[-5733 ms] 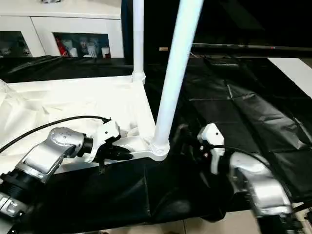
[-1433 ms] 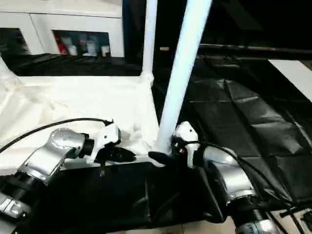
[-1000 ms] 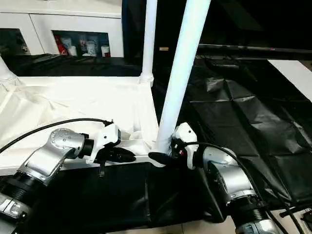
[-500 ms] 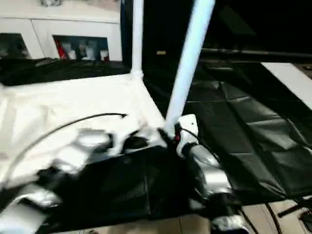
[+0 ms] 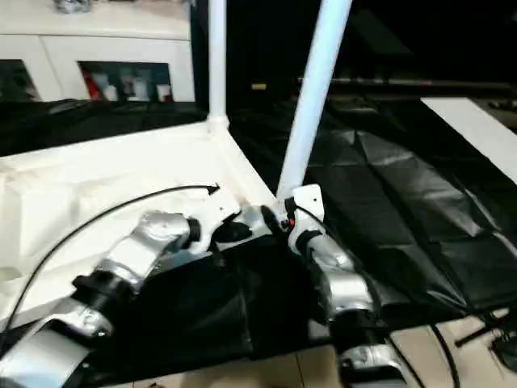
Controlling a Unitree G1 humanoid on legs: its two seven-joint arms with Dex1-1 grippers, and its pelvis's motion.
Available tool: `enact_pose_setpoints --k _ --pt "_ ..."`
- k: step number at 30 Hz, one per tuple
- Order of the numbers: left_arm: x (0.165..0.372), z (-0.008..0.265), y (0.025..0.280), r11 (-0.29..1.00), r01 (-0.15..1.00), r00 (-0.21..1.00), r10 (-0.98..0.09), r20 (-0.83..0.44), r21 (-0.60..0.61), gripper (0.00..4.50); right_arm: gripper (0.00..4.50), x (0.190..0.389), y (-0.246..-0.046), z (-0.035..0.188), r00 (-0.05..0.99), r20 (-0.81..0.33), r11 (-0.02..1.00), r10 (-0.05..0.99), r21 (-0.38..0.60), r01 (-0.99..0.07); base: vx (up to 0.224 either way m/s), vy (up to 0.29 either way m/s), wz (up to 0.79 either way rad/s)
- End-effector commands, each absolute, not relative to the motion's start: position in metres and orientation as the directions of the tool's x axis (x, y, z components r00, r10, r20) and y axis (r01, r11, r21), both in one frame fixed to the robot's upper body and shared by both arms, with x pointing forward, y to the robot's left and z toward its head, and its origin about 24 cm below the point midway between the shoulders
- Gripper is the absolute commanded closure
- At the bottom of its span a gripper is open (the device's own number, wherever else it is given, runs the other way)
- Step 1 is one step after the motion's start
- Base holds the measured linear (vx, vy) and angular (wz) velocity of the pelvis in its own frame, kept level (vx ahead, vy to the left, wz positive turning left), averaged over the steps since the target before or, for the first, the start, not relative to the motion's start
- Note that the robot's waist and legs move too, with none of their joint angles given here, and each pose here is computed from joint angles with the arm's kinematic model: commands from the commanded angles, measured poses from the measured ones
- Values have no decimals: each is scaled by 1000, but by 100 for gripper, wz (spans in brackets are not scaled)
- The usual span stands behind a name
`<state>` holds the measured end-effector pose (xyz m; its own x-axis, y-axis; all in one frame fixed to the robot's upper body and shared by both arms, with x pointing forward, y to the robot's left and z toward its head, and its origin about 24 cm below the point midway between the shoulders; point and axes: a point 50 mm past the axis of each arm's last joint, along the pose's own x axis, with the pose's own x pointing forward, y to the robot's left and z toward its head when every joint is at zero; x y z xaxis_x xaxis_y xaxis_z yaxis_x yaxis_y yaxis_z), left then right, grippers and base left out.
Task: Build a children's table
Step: Rotate leg to tighten
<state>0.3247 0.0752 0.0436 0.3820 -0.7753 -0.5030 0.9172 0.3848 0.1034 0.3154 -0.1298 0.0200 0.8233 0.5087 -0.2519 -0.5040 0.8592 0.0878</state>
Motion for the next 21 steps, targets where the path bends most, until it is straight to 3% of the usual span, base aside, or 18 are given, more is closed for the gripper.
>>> enact_pose_setpoints --k 1,7,11,21 --pt "316 36 77 329 942 317 -806 -500 68 450 43 308 -113 28 702 -223 731 677 94 -675 0 0 0" --pt "311 42 99 258 965 243 -843 -480 35 450 43 295 -140 37 544 -243 576 803 85 -813 31 -37 3" --pt "298 47 111 123 992 99 -881 -462 -23 450 43 285 -151 42 422 -271 459 865 90 -884 19 -29 0" --pt "294 48 115 89 995 60 -882 -468 -39 450 43 284 -152 45 372 -284 410 884 88 -908 0 0 0"
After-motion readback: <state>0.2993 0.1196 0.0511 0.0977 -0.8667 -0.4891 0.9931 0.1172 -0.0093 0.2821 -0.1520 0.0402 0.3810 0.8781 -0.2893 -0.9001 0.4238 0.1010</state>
